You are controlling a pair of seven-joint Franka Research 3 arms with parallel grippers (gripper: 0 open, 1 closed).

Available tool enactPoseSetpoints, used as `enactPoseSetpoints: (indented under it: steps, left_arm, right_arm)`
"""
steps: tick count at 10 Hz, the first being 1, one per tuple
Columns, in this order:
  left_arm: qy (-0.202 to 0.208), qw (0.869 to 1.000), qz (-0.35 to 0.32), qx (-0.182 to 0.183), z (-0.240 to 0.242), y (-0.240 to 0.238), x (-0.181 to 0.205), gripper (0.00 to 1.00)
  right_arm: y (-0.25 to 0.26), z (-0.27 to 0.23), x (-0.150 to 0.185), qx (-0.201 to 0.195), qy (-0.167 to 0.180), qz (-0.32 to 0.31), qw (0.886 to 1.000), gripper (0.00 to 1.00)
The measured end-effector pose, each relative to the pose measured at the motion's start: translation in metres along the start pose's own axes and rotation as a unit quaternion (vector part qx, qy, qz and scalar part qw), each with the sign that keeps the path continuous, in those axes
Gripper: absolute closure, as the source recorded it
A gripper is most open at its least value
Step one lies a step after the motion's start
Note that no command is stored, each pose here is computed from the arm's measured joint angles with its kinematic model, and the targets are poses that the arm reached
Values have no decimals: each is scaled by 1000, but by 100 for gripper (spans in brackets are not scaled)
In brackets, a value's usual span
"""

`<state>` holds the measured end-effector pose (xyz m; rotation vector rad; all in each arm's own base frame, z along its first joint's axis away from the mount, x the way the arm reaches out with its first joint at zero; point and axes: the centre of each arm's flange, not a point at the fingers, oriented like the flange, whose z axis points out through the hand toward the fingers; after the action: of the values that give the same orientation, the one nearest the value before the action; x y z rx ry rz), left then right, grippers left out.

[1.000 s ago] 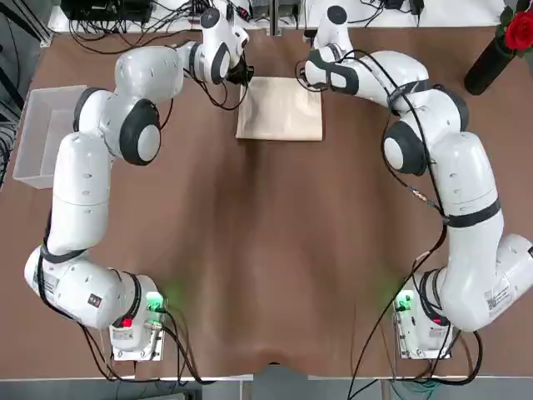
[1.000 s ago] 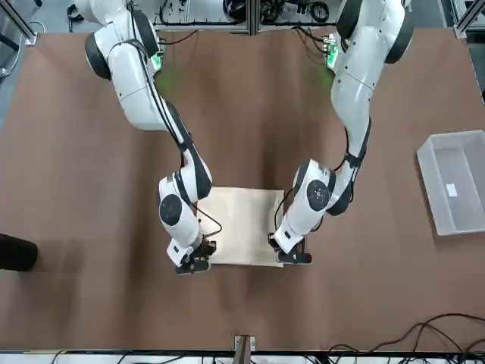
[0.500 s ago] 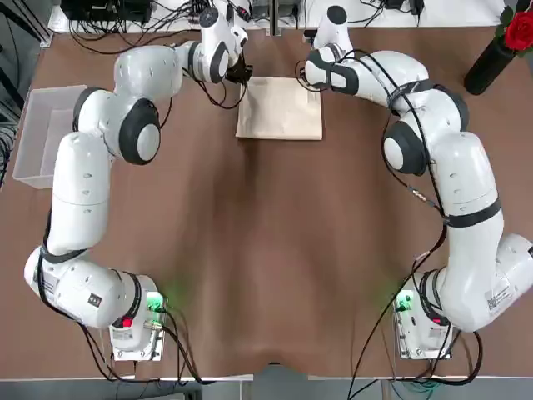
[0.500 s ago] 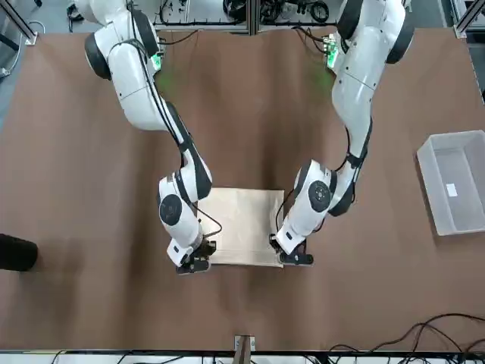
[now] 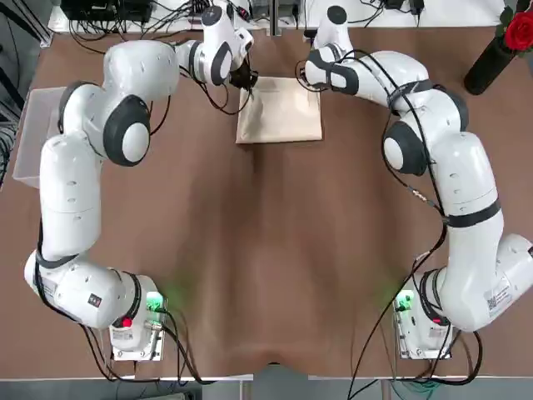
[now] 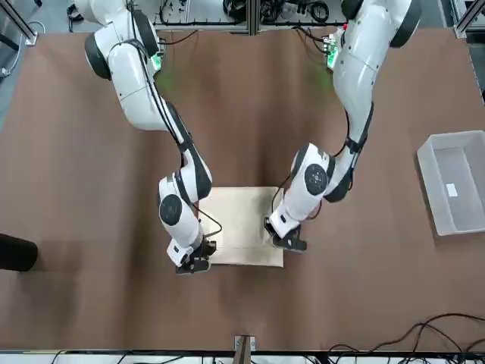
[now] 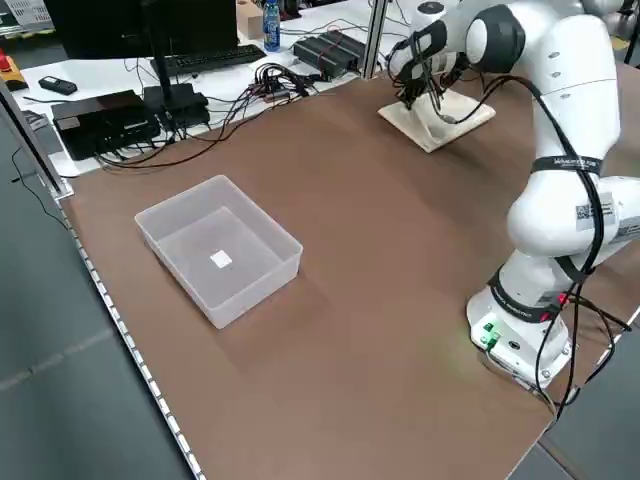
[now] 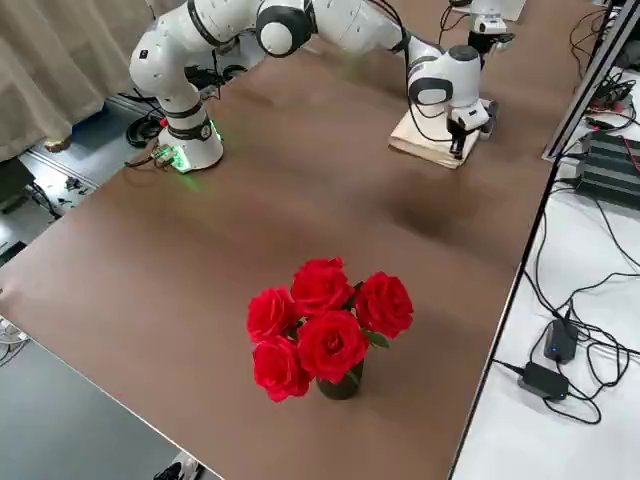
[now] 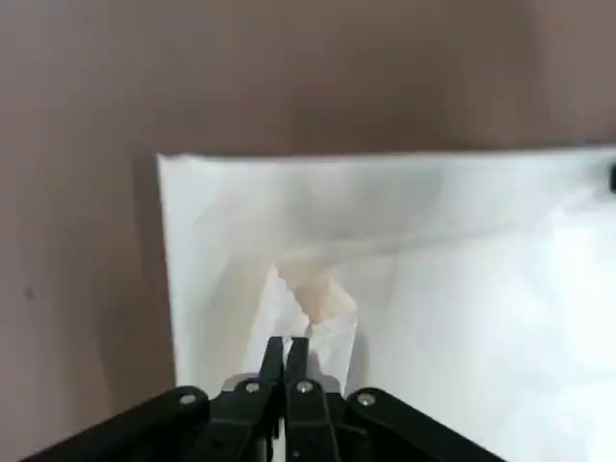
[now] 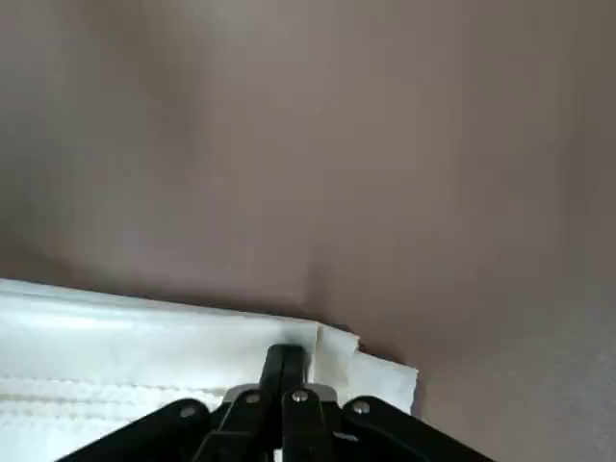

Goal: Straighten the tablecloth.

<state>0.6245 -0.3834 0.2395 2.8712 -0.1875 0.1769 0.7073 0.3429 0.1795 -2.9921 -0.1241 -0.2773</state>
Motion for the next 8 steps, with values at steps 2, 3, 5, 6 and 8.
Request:
enactPoseSetpoints:
  steps: [2, 3, 5, 6, 8]
  left_arm:
    - [-53, 998, 32, 12, -10, 8, -16, 97]
    - [-80, 995, 48, 20, -15, 9, -22, 97]
    - [-130, 988, 75, 29, -25, 15, -36, 97]
    - [-148, 985, 86, 30, -27, 20, -43, 97]
    - [-181, 978, 103, 29, -24, 34, -59, 97]
  right_arm:
    - [0, 0, 0, 0, 0, 0, 1000, 99]
    - [0, 0, 0, 0, 0, 0, 1000, 99]
    - [0, 0, 0, 0, 0, 0, 1000, 99]
    - [0, 0, 0, 0, 0, 0, 1000, 99]
    - [0, 0, 0, 0, 0, 0, 1000, 99]
